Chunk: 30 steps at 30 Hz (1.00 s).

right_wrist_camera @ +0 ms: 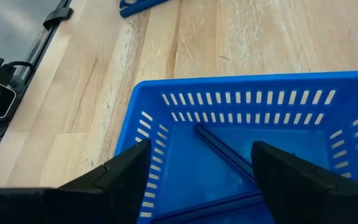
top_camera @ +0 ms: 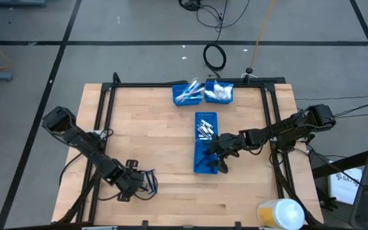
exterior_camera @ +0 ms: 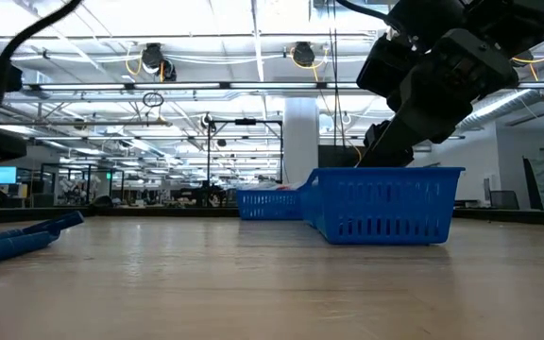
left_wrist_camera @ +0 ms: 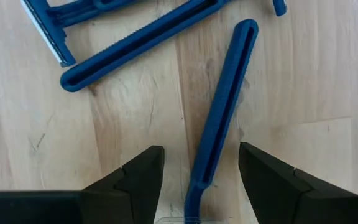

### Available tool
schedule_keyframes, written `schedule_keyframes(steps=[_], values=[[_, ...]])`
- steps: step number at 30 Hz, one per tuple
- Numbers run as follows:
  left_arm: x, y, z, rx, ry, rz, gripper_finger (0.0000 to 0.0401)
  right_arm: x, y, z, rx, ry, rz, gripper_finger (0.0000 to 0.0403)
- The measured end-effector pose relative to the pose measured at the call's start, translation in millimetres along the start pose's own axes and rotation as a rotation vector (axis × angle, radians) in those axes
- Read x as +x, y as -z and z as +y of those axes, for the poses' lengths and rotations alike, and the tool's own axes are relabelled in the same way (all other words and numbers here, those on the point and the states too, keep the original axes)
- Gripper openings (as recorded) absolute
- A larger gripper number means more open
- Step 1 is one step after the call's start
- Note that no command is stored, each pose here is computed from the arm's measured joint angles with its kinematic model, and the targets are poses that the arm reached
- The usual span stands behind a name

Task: Pick & Place Travel size toiletries
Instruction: Put the blue safety razor in the bottom blue bin

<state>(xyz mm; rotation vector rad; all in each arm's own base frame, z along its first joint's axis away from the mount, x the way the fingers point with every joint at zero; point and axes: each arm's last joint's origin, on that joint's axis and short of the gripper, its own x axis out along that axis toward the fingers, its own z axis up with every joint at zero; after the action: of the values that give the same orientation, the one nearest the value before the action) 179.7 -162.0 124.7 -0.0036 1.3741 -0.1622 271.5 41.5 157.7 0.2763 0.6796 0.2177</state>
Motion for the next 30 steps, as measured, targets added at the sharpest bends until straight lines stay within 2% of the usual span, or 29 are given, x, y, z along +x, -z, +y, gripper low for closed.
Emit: schedule_keyframes(steps=[3, 6, 12, 15, 16, 18, 22, 24, 26, 30], values=[[2, 5, 0, 0.015, -0.050, -0.029, 0.0209, 0, 0, 0, -0.002, 0.000, 0.000, 0.0263], [3, 8, 0, -0.002, -0.090, -0.048, 0.0187, 0, 0, 0, -0.002, 0.001, 0.000, 0.0263], [7, 12, 5, -0.179, -0.144, -0.089, 0.0081, 0, 0, 0, -0.002, 0.001, 0.000, 0.0263], [9, 14, 7, -0.249, -0.138, -0.101, 0.0023, 0, 0, 0, -0.002, 0.001, 0.000, 0.0263], [10, 14, 7, -0.263, -0.134, -0.105, 0.0014, 0, 0, 0, -0.002, 0.001, 0.000, 0.0263], [10, 15, 7, -0.260, -0.130, -0.107, 0.0015, 0, 0, 0, -0.002, 0.001, 0.000, 0.0263], [4, 12, 5, -0.143, -0.127, -0.116, 0.0013, 0, 0, 0, -0.003, 0.013, -0.008, 0.0263], [-7, 9, 7, -0.133, -0.122, -0.171, 0.0007, 0, -2, -1, -0.006, 0.050, -0.033, 0.0263], [-20, 6, 18, -0.144, -0.196, -0.242, 0.0009, 0, -5, -2, -0.019, 0.100, -0.071, 0.0263], [-58, -17, 27, -0.179, -0.296, -0.587, 0.0009, -2, -17, -1, -0.071, 0.143, -0.208, 0.0263]])
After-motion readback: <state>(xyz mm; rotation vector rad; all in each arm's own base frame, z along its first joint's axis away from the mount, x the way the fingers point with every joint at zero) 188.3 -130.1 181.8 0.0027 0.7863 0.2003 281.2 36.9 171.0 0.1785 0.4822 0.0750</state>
